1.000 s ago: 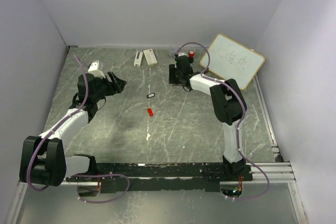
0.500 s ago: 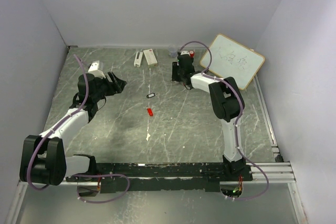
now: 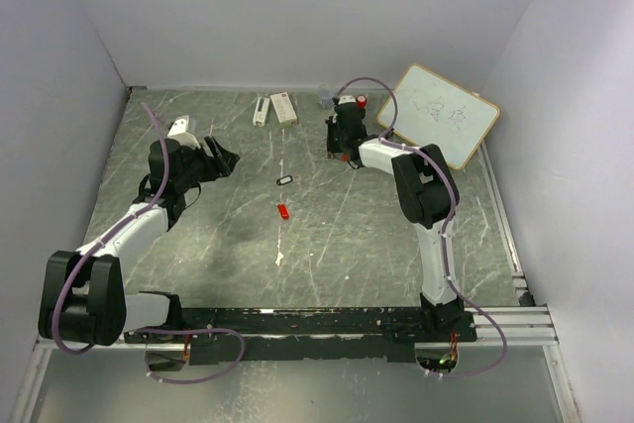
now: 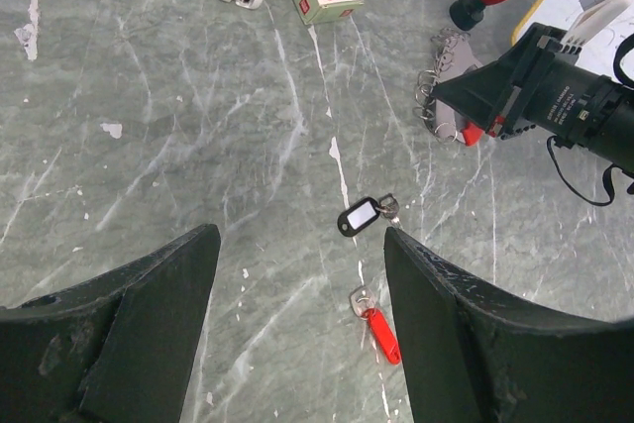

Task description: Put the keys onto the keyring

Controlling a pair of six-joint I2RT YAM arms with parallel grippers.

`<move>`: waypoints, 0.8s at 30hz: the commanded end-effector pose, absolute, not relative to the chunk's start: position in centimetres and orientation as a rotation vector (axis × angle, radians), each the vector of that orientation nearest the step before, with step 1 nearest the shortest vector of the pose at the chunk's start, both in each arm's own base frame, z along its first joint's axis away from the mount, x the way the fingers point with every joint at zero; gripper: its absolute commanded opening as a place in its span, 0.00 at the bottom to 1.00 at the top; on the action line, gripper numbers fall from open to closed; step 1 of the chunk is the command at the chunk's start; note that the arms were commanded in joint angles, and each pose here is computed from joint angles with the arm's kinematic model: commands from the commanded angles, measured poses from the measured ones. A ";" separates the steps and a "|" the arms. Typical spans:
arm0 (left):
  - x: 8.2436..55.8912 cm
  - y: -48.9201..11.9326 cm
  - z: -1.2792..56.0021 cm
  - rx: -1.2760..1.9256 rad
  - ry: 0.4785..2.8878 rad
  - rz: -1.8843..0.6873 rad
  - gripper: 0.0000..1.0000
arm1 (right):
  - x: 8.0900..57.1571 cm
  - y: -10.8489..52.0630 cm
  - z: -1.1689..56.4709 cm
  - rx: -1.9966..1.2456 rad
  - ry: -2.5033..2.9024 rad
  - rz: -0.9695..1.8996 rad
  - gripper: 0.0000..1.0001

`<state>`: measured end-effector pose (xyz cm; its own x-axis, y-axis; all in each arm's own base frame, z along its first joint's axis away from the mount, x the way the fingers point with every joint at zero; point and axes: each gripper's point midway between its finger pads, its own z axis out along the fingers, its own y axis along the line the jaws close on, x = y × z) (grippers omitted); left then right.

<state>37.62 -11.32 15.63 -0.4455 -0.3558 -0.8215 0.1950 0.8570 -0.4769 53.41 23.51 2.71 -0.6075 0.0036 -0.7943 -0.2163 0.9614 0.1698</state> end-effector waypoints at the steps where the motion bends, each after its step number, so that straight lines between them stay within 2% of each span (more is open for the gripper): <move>1: 38.3 -11.5 16.7 -0.101 1.900 -0.622 0.78 | 53.0 23.4 2.9 -0.187 2.184 0.317 0.00; 6: 38.2 -11.5 17.0 -0.100 1.895 -0.619 0.78 | 50.2 23.0 4.6 -0.195 2.184 0.326 0.00; 18: 37.8 -12.4 17.8 -0.080 1.871 -0.663 0.77 | 39.9 23.2 9.8 -0.279 2.106 0.356 0.00; 24: 36.3 -16.2 19.5 0.112 1.809 -0.757 0.77 | 37.5 22.2 13.1 -0.346 1.917 0.388 0.00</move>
<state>37.19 -13.09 16.34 -0.4426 -0.3358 -0.8314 0.2572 0.8407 -0.4765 37.57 22.96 10.13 -0.5042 -0.0714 -0.8606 -0.3788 0.9139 0.1461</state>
